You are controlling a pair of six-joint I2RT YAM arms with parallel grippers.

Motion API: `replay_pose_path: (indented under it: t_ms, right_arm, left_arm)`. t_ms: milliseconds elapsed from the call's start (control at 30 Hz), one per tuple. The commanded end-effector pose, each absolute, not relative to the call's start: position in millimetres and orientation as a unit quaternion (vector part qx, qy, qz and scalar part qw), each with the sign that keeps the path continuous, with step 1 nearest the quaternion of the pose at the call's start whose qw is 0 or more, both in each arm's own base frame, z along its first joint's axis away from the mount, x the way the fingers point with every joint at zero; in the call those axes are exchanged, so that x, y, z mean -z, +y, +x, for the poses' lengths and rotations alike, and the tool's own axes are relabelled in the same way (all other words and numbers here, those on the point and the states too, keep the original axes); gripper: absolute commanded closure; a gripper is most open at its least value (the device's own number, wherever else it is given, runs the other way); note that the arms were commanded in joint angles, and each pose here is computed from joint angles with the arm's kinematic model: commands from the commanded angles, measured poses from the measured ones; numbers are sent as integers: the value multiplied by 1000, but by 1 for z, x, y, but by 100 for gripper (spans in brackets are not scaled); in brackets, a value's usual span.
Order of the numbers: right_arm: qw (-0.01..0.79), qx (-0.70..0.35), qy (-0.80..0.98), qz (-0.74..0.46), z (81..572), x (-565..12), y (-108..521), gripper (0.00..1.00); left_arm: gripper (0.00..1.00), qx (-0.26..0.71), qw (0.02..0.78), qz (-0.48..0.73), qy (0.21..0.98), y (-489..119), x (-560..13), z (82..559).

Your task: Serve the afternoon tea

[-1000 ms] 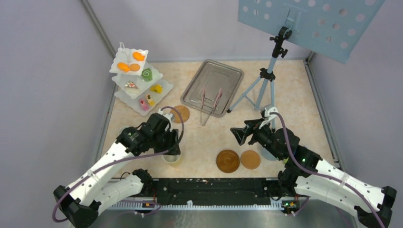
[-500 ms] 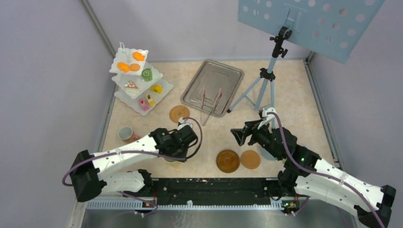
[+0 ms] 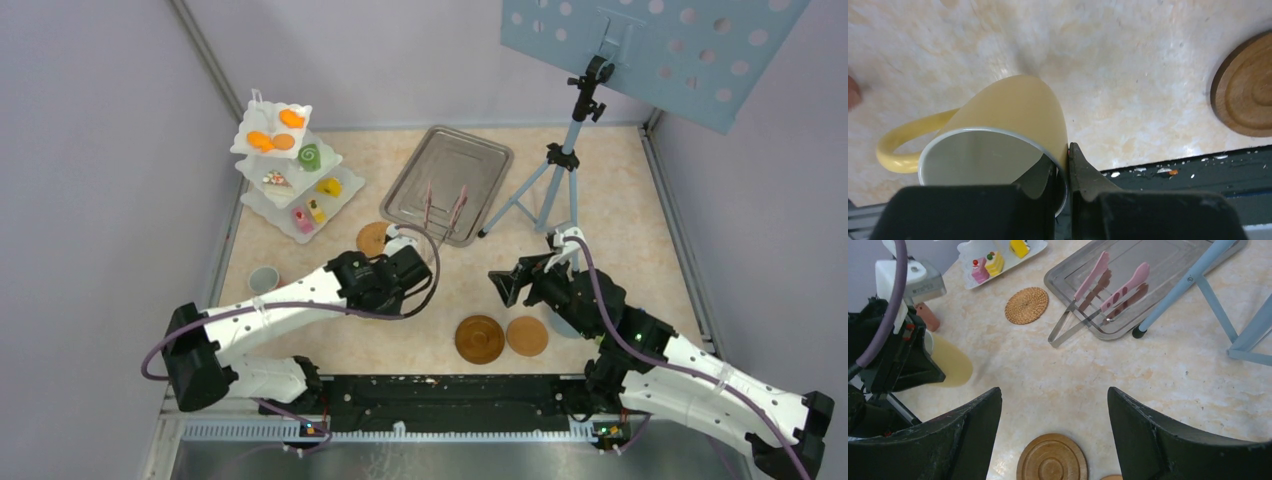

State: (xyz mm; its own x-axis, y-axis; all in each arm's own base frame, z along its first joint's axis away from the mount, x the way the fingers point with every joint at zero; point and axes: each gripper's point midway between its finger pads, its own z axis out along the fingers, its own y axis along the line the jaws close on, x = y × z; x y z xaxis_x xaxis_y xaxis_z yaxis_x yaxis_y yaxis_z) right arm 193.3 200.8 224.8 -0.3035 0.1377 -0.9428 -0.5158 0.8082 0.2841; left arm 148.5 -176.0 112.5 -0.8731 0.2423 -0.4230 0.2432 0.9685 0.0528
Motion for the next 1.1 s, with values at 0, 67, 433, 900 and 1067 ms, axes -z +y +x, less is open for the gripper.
replay_pose_path:
  t_ms: [0, 67, 433, 900, 1067]
  right_arm:
    - [590, -284, 748, -109, 197, -238, 197, 23]
    - [589, -284, 749, -108, 196, -238, 197, 23]
    - [586, -289, 752, -89, 192, -249, 187, 24]
    - [586, -283, 754, -87, 193, -247, 186, 18]
    - [585, -279, 756, -89, 194, -242, 187, 15]
  left_arm:
    - [100, -48, 318, 155, 934, -180, -161, 197]
    - [100, -68, 339, 175, 922, -184, -173, 220]
    - [100, -88, 354, 211, 907, -192, -176, 330]
    - [100, -96, 322, 178, 925, -188, -122, 374]
    - [100, -82, 332, 177, 923, -188, -122, 379]
